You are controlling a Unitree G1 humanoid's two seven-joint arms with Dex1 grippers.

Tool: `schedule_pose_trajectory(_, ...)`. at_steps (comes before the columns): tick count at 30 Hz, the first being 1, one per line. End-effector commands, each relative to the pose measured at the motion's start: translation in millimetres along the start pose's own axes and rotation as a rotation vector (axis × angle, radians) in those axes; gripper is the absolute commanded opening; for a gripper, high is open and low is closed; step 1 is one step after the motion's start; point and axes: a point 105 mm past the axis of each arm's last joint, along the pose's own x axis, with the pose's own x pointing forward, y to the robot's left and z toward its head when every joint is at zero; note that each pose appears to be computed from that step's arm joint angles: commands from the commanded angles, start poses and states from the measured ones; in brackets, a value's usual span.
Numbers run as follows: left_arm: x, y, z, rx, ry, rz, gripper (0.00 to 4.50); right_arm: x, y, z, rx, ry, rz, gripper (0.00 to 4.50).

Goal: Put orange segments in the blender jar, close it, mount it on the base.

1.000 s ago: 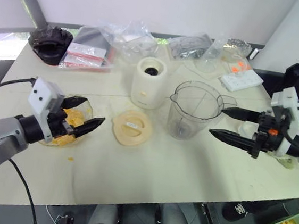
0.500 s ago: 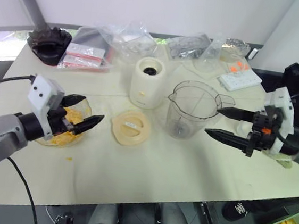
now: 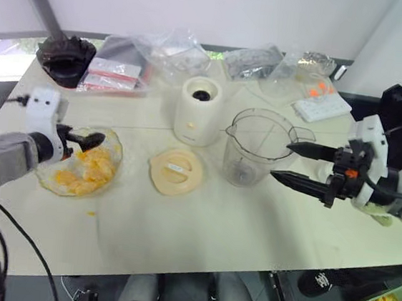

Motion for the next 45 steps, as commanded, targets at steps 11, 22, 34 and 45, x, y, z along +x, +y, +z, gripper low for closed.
schedule_pose_trajectory(11, 23, -9, -33, -0.242, 0.135, 0.182, 4.5, 3, 5, 9, -0.04, -0.033, 0.005, 4.48)
schedule_pose_trajectory(22, 28, 5, -44, -0.356, 0.159, 0.301, 4.5, 4, 6, 10, -0.04, -0.037, 0.0, 4.48)
schedule_pose_trajectory(34, 39, 4, -61, -0.458, 0.23, 0.326, 4.5, 4, 6, 8, -0.04, -0.037, -0.011, 4.48)
schedule_pose_trajectory(45, 53, 4, -68, -0.513, 0.283, 0.333, 4.5, 0, 5, 6, -0.047, -0.036, -0.053, 4.48)
